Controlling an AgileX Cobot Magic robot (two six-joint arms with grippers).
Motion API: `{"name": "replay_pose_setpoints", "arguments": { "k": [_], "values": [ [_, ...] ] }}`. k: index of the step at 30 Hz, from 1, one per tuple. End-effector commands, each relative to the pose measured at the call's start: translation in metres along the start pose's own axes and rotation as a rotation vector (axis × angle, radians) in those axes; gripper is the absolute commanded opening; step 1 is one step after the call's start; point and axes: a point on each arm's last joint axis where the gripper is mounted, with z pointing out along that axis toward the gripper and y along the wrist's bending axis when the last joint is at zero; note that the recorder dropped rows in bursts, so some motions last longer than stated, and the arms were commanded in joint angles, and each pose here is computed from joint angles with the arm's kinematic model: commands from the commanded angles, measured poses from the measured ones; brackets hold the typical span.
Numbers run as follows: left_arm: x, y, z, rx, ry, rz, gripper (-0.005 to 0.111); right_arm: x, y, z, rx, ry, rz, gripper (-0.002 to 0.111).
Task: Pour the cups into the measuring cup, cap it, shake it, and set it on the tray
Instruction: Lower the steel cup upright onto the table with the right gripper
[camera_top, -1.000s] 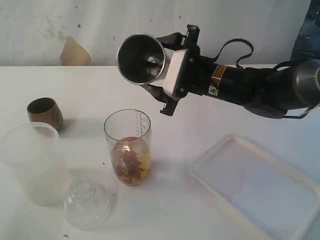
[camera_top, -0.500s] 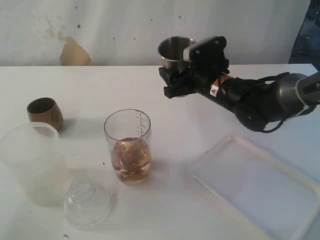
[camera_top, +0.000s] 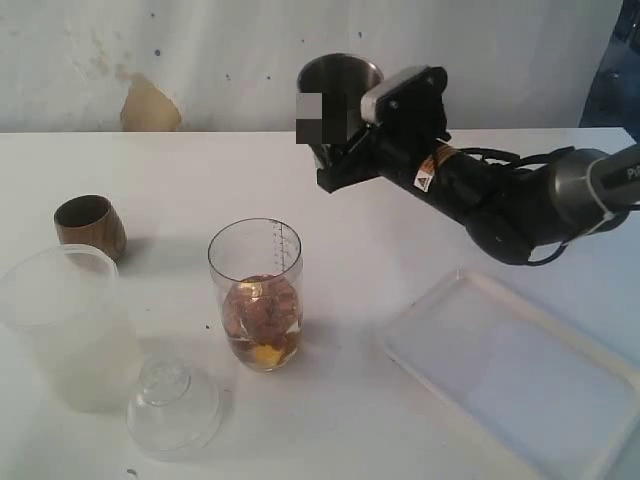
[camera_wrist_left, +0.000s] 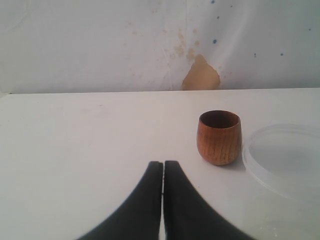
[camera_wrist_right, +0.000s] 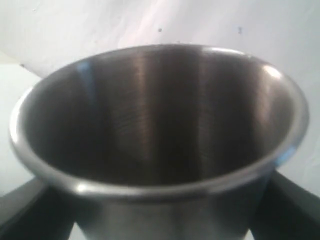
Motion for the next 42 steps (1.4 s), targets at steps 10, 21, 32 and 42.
{"name": "replay_pose_setpoints", "arguments": {
  "k": [10, 21, 32, 42],
  "values": [
    [0.000, 0.000, 0.000, 0.002, -0.014, -0.010, 0.001, 0.061, -0.011, 0.000, 0.167, 0.188, 0.220, 0.000],
    [0.000, 0.000, 0.000, 0.002, -0.014, -0.010, 0.001, 0.086, -0.006, 0.007, 0.098, 0.234, 0.186, 0.045],
    [0.000, 0.000, 0.000, 0.002, -0.014, -0.010, 0.001, 0.082, -0.009, 0.009, 0.109, 0.259, 0.199, 0.091],
    [0.000, 0.000, 0.000, 0.002, -0.014, -0.010, 0.001, 0.061, -0.011, 0.010, 0.116, 0.247, 0.180, 0.091]
  ]
}}
